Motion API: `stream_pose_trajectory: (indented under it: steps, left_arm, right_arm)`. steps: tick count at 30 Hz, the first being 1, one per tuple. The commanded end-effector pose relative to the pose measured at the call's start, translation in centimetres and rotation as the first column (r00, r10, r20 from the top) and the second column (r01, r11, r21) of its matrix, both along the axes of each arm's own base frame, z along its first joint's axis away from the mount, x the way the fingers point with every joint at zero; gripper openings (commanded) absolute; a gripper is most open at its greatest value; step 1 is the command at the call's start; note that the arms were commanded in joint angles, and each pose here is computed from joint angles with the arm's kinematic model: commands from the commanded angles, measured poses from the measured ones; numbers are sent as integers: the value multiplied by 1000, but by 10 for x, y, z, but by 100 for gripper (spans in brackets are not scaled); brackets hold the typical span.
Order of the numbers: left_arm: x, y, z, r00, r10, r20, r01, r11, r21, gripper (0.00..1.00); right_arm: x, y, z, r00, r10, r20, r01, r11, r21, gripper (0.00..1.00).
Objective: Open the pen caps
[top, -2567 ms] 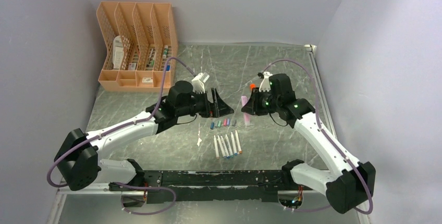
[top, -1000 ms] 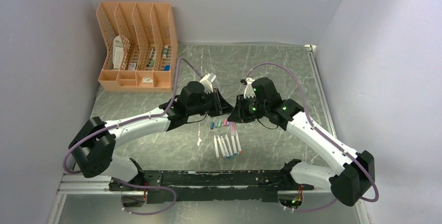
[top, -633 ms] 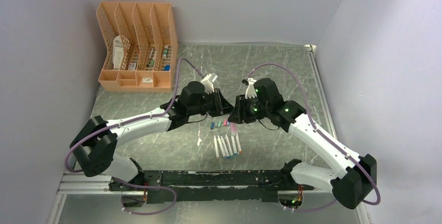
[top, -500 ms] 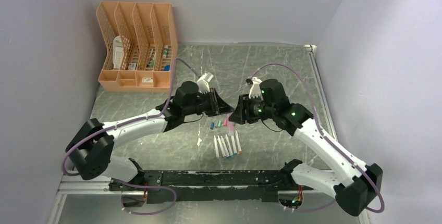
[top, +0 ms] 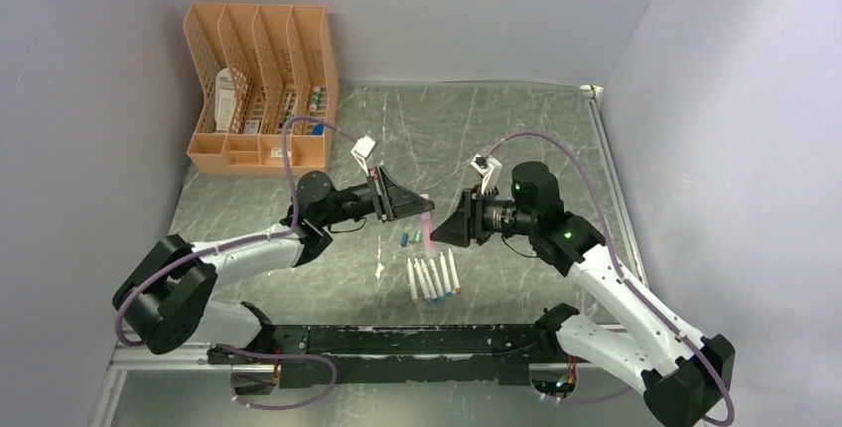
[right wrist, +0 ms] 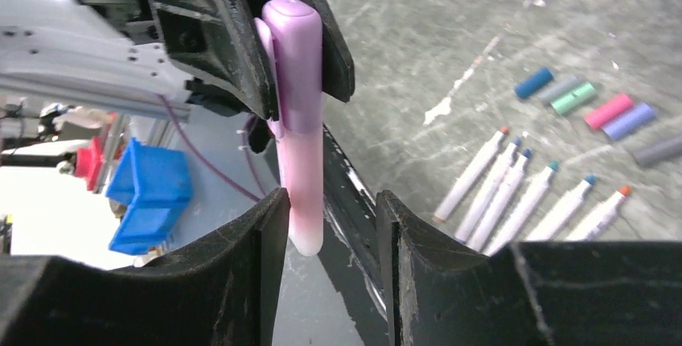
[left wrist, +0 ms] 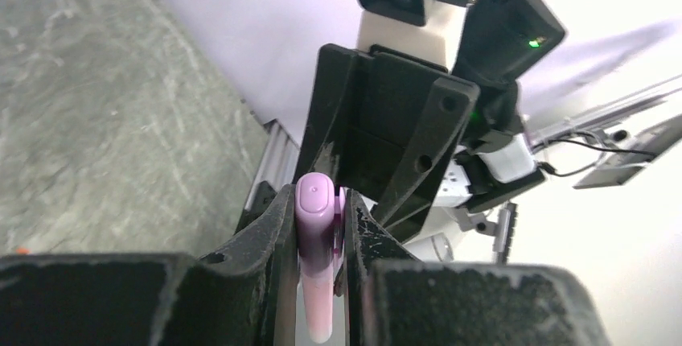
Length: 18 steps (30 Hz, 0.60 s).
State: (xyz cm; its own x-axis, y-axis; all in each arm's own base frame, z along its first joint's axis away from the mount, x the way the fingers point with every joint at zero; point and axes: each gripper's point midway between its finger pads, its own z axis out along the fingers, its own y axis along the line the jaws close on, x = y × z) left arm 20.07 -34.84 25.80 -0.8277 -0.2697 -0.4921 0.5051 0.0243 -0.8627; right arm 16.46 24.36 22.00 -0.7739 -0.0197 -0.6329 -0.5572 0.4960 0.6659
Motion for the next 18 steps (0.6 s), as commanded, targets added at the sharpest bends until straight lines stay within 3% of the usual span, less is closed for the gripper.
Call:
stream_pose_trajectory:
  steps: [1, 8, 15, 18]
  left_arm:
    - [-25, 7, 44, 989, -87, 122, 108, 978, -178, 7]
    - [-27, 9, 45, 988, -86, 126, 111, 973, -204, 7]
    - [-23, 9, 45, 990, -57, 129, 82, 978, -193, 7]
    - [-22, 8, 44, 990, -38, 134, 62, 983, -174, 7]
  right_arm:
    - [-8, 14, 31, 994, 86, 63, -94, 986, 138, 43]
    - [-11, 23, 35, 990, 134, 43, -140, 967, 212, 36]
    - [-16, 27, 33, 987, 161, 22, -161, 952, 260, 15]
    - [-17, 29, 32, 986, 168, 12, -165, 948, 273, 11]
